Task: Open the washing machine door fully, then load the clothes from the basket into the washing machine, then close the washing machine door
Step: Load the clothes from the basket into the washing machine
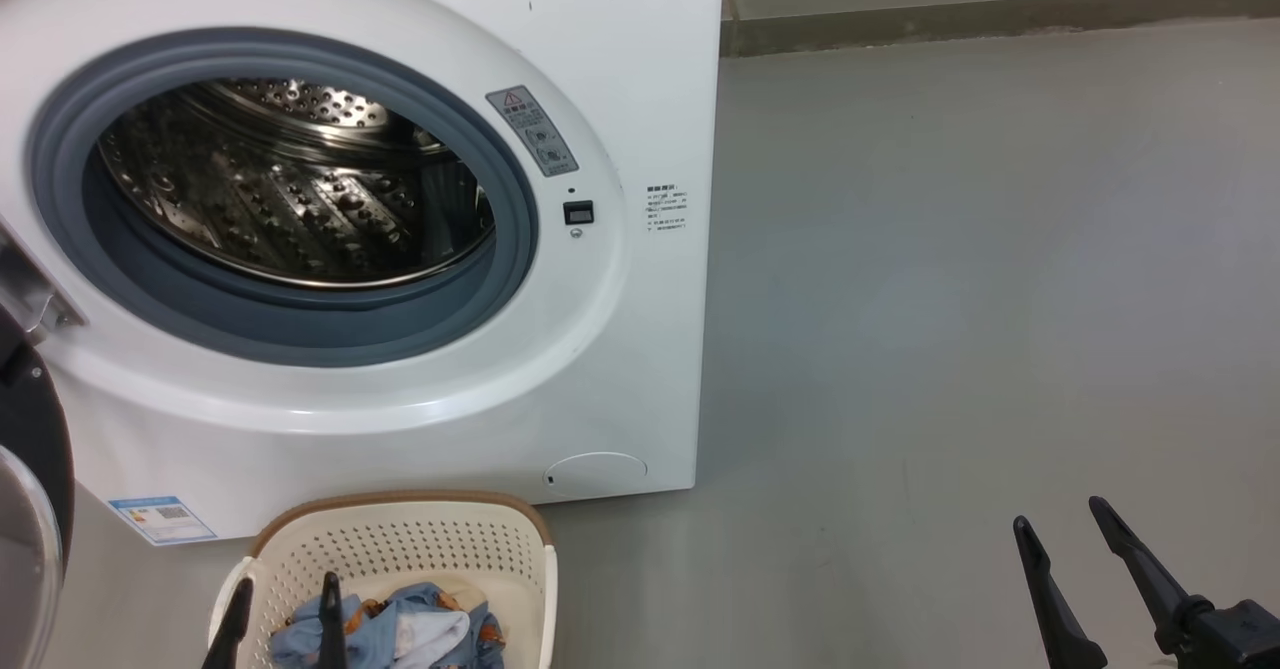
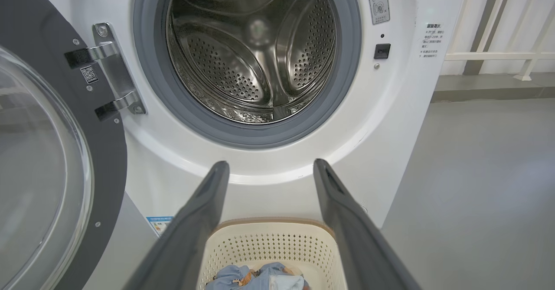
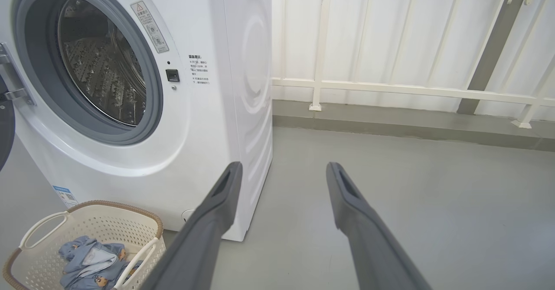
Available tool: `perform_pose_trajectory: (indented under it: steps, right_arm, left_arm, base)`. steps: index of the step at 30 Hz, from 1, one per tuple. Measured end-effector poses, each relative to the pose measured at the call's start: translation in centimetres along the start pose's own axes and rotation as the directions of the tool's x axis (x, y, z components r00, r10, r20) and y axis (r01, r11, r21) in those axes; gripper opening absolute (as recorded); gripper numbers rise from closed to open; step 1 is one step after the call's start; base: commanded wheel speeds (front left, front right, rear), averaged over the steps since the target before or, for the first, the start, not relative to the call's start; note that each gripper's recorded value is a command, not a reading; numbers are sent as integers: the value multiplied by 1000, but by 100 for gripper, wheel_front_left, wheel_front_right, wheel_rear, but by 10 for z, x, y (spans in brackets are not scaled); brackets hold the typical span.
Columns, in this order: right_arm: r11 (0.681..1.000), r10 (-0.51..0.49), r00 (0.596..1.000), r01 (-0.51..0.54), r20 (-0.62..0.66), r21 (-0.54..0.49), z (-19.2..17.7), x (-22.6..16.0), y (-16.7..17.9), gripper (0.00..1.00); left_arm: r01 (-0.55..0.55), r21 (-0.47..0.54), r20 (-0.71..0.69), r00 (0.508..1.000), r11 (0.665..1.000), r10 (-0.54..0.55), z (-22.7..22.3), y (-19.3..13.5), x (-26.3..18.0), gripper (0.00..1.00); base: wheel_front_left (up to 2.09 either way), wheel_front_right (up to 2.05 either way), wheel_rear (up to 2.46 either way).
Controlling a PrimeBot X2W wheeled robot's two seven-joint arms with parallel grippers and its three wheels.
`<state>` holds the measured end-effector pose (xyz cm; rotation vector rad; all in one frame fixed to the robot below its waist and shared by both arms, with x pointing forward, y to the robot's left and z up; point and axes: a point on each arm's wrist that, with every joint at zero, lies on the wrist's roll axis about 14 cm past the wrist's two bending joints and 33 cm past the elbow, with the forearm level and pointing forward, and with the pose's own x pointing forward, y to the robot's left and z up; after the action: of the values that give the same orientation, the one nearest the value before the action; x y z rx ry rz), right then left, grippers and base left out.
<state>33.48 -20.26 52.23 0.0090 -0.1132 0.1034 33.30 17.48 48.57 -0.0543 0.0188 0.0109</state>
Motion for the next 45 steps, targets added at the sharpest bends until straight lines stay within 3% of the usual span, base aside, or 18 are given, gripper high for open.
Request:
perform_pose_trajectory:
  steps: [11, 16, 23, 29, 30, 45]
  right_arm:
    - [1000, 5, 1000, -5, -9, 8, -4, 23, -6, 100]
    - [1000, 13, 1000, -13, -11, 3, -9, 46, -9, 100]
    - [1000, 11, 1000, -11, -22, 13, -23, 76, -14, 100]
    - [1000, -2, 998, 3, -57, 21, -46, 95, -21, 100]
    - [999, -8, 998, 10, -69, 31, -54, 100, -23, 100]
    - [998, -40, 989, 45, -145, 31, -102, 121, -37, 100]
  left_arm:
    - [76, -51, -225, 971, 996, -85, -55, -18, 40, 100]
    - [114, -93, -362, 922, 989, -141, -95, -30, 71, 100]
    - [79, -135, -515, 846, 988, -138, -145, -28, 104, 100]
    - [32, -167, -656, 743, 986, -135, -193, -27, 123, 100]
    - [14, -171, -713, 689, 985, -133, -211, -26, 122, 100]
    - [-93, -158, -877, 470, 983, -97, -303, -8, 111, 100]
  base:
    - [0, 0, 0]
    - [0, 0, 0]
    - [0, 0, 0]
    - [0, 0, 0]
    - [0, 0, 0]
    - [0, 0, 0]
